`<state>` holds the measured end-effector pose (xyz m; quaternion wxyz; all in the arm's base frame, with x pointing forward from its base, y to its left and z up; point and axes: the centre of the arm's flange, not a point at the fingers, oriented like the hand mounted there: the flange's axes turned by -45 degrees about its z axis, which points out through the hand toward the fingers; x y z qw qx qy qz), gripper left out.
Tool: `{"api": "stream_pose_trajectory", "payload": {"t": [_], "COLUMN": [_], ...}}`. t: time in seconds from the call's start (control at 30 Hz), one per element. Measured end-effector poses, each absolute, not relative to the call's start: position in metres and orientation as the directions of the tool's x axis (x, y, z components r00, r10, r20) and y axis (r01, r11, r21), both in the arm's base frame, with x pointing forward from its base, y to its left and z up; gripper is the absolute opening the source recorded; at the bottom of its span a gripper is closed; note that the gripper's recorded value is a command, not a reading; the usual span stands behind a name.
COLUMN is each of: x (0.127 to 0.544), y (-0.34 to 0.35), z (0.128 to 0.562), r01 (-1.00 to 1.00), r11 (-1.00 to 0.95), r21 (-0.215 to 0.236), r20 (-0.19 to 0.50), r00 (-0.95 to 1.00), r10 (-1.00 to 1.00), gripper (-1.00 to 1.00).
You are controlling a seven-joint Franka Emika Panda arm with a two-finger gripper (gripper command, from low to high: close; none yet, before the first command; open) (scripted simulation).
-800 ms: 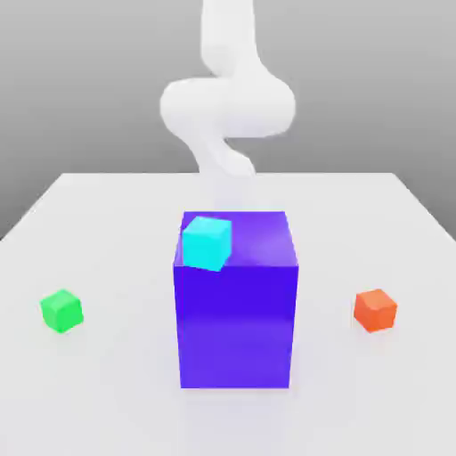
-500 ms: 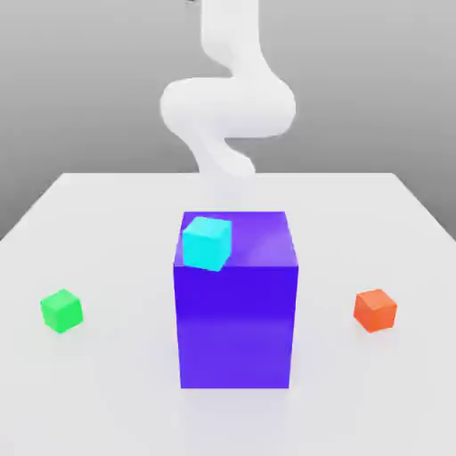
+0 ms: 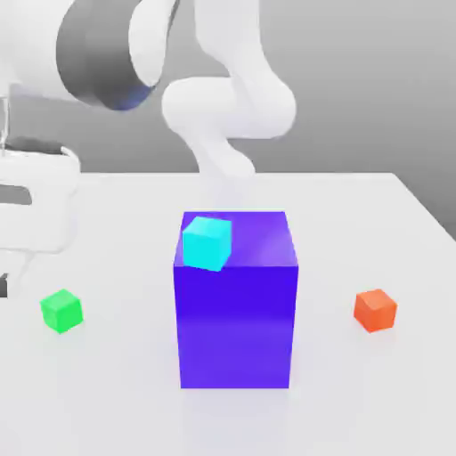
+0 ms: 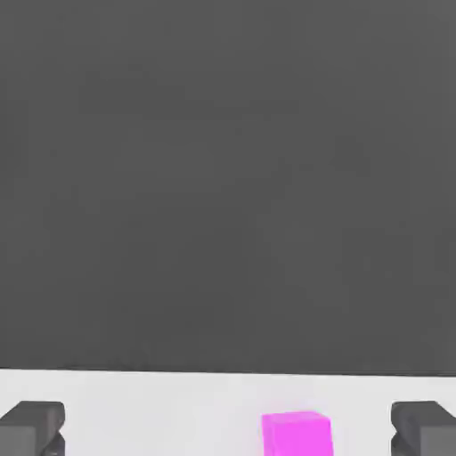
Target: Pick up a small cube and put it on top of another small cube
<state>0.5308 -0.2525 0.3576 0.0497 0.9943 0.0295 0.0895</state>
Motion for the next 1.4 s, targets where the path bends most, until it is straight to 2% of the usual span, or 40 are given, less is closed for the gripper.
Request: {"api": "stream_pose_trajectory", "payload": {"t": [0.27,0.4,0.43,0.63,0.8,1.0,1.13,1.27,1.4], "x": [0.503,0.496,0.496,0.495,0.492,0.417,0.361,0.302,0.253], "y": [-0.324,-0.333,-0.333,-0.333,-0.334,-0.35,-0.352,-0.348,-0.328], "z": [0.214,0.148,0.135,0.129,0.186,0.225,0.244,0.253,0.252], "r01": [0.086,0.089,0.089,0.089,0.084,-0.058,-0.171,-0.295,-0.402], "r11": [-0.996,-0.996,-0.996,-0.996,-0.996,-0.995,-0.979,-0.949,-0.913], "r21": [0.017,0.001,0.001,-0.001,0.002,0.085,0.114,0.108,0.065], "r20": [0.02,0.001,0.001,0.0,-0.003,-0.047,-0.048,-0.032,-0.013], "r00": [0.996,0.996,0.996,0.996,0.996,0.997,0.983,0.953,0.915], "r10": [0.086,0.089,0.089,0.089,0.084,-0.062,-0.177,-0.3,-0.403], "gripper": [0.0,0.0,-1.0,-1.0,-1.0,-1.0,-1.0,-1.0,-1.0]}}
